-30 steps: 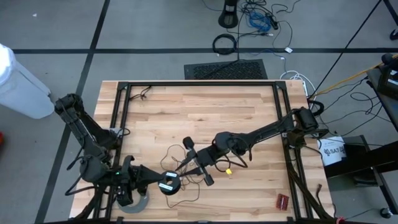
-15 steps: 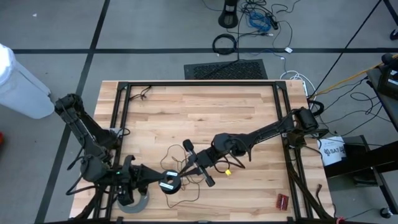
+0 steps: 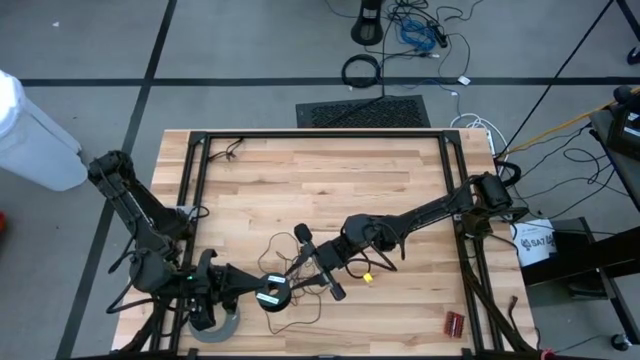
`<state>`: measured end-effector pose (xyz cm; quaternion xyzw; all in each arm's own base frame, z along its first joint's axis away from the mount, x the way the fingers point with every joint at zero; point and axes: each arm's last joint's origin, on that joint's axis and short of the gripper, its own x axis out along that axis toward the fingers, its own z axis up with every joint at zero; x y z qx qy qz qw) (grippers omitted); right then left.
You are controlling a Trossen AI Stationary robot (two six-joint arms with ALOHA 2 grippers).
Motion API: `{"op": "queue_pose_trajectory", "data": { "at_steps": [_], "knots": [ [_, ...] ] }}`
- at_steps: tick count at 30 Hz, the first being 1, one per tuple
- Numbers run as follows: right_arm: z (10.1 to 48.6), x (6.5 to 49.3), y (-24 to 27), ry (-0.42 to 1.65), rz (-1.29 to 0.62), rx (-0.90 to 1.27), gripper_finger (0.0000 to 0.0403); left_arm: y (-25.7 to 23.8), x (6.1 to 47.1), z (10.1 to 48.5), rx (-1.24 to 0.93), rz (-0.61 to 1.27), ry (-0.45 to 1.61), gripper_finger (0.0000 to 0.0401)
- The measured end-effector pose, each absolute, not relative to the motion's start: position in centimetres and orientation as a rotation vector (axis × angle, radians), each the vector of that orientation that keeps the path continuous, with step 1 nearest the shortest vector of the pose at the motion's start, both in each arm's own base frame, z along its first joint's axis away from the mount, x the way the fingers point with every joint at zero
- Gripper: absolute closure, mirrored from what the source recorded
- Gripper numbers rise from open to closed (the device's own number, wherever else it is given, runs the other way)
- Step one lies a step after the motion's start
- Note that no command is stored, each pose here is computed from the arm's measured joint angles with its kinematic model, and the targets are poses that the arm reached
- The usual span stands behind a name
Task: Coil cords
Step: Uncoil the black wire from the spool
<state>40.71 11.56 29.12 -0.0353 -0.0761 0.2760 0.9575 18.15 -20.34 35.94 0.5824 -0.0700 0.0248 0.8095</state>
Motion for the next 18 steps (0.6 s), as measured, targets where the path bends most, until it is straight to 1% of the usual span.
{"op": "queue_pose_trajectory", "data": {
  "at_steps": [4, 14, 18],
  "knots": [
    [29.22, 40.70, 11.56, -0.165, 0.561, -0.074, 0.0291, -20.33, 18.16, 35.94, 1.245, 0.053, -0.150, 0.0400],
    [29.48, 40.64, 11.61, -0.188, 0.568, -0.053, 0.0351, -19.82, 18.73, 35.93, 1.249, 0.077, -0.133, 0.0400],
    [29.48, 40.64, 11.61, -0.183, 0.569, -0.037, 0.0359, -19.65, 18.91, 35.94, 1.250, 0.085, -0.127, 0.0400]
  ]
}}
